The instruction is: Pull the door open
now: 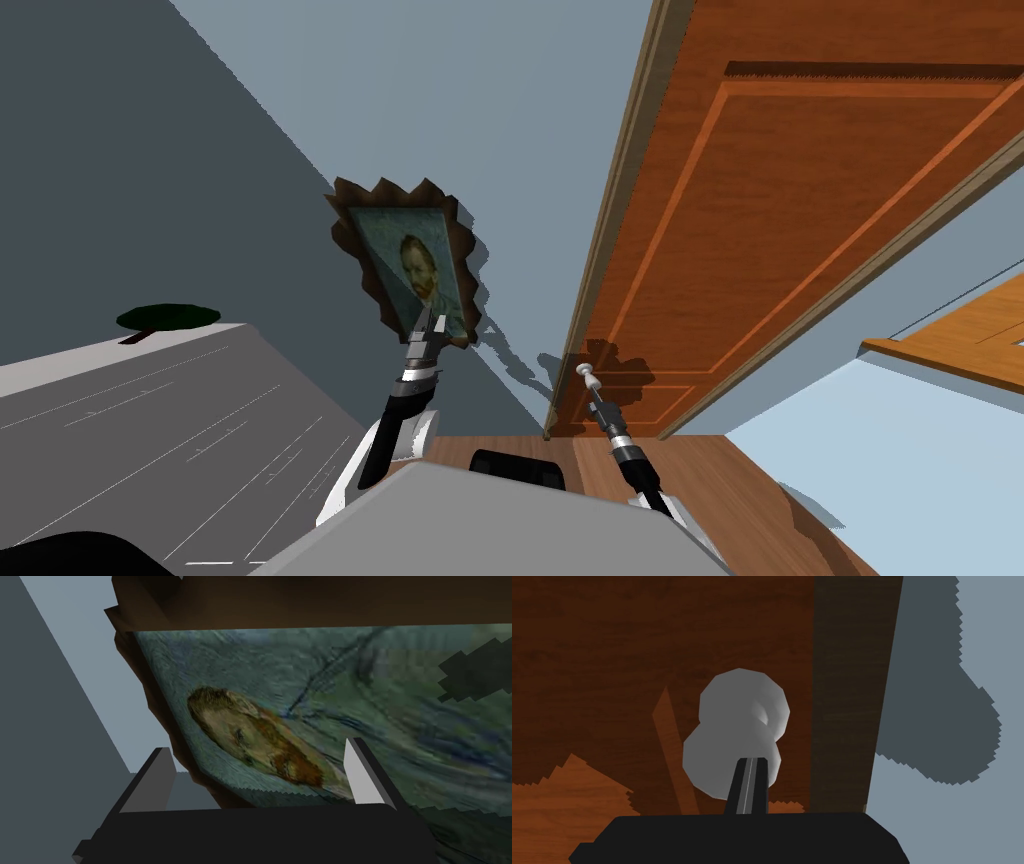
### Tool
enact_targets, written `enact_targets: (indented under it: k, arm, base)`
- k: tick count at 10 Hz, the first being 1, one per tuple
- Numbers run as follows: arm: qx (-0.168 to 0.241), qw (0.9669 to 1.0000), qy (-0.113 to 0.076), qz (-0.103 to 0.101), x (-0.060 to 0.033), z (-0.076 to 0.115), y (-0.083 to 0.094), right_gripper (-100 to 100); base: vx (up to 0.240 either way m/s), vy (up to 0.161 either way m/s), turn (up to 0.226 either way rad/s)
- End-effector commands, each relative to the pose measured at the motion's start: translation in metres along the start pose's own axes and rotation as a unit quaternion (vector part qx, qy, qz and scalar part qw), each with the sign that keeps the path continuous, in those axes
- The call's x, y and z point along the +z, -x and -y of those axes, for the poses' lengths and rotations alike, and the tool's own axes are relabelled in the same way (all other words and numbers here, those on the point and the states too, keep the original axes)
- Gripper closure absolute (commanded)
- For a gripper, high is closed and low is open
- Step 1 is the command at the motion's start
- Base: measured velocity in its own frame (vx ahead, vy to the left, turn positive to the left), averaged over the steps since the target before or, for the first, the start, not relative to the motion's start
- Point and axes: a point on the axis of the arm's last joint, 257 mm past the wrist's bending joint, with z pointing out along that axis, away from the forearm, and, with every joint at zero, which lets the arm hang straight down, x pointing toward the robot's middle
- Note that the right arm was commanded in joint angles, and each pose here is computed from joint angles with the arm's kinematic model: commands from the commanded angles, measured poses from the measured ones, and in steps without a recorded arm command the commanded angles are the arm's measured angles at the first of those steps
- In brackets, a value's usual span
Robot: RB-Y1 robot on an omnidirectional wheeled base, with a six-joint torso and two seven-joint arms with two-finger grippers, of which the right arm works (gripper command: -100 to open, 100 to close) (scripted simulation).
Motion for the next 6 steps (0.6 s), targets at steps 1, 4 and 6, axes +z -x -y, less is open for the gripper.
enact_targets:
  k: [1,4,6]
  arm:
    - [0.0,1.0,0.001,0.001,0.0018,-0.001,0.001,100]
    - [-0.006,1.0,0.006,0.002,-0.0007,0.006,0.005,-100]
    - [-0.01,0.9999,0.011,0.003,-0.0011,0.009,0.008,-100]
  base:
    - [0.0,0.0,0.0]
    - [-0.169,-0.008,-0.021]
    - [-0.219,-0.021,-0.032]
